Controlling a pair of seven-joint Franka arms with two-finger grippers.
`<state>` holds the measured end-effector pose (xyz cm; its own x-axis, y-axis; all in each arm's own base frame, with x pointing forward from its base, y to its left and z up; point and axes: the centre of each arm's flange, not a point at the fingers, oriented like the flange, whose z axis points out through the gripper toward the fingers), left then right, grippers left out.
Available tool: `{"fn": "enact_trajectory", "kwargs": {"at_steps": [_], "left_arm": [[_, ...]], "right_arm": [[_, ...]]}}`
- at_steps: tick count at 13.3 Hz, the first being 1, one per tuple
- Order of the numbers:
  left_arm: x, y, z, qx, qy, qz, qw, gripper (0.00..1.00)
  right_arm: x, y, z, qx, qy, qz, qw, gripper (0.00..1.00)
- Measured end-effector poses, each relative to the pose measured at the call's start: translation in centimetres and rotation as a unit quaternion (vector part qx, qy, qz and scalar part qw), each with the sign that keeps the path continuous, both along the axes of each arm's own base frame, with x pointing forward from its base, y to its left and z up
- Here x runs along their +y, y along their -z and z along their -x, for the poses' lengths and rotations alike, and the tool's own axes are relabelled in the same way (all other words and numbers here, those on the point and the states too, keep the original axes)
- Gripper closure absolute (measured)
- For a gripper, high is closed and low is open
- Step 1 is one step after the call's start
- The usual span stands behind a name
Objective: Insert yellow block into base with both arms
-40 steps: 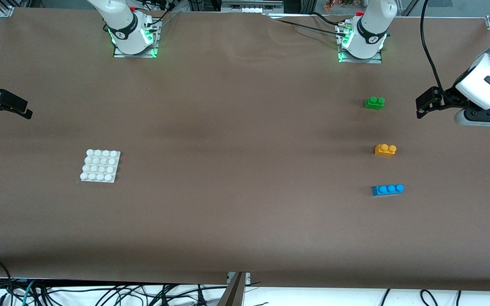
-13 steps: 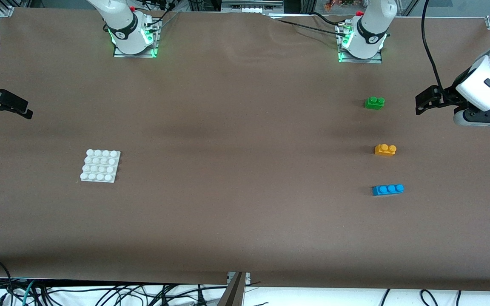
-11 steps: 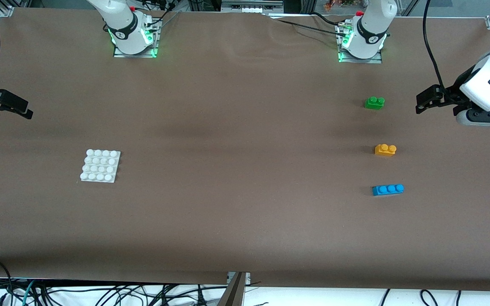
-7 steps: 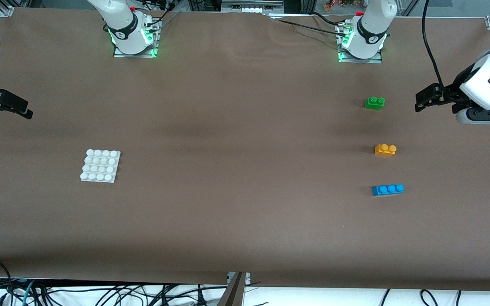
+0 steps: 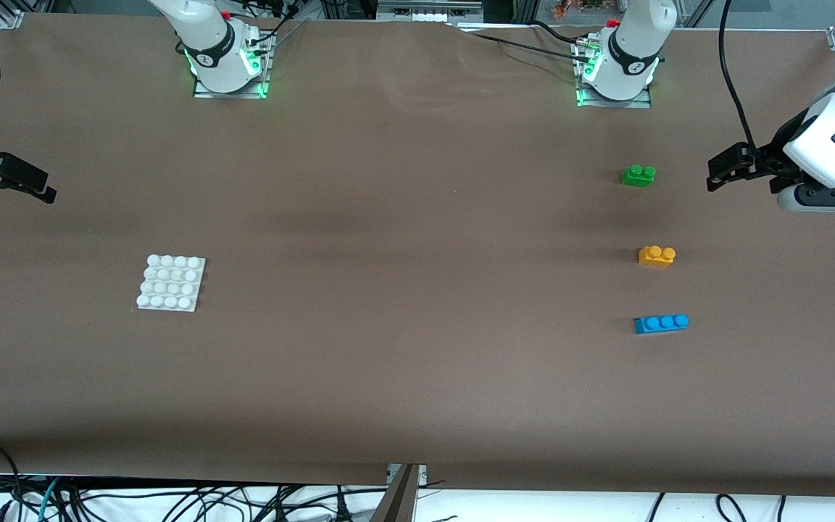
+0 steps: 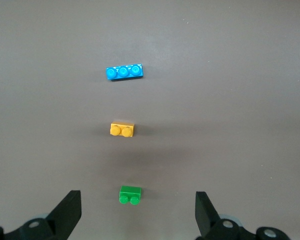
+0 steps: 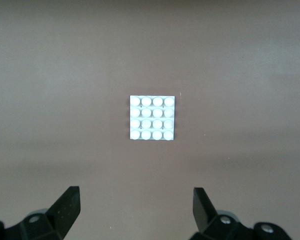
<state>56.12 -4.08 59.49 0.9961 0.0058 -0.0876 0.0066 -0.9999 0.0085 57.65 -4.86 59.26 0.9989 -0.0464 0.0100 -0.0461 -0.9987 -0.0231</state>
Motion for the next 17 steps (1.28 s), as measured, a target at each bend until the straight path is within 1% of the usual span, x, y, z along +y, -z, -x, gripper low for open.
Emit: {"fn": "enact_trajectory", "kwargs": {"at_steps": [6,17], "left_arm": [[-0.01,-0.15,-0.21,-0.009,0.000,0.001,1.000,0.00],[-0.41,-0.42,-0.17,-0.013,0.003,0.001,1.000,0.00]], "right_arm": [[0.00,0.00,0.00,0.000,0.000,0.000,1.000,0.00],[0.00,0.00,0.00,0.000,0.000,0.000,1.000,0.00]]}}
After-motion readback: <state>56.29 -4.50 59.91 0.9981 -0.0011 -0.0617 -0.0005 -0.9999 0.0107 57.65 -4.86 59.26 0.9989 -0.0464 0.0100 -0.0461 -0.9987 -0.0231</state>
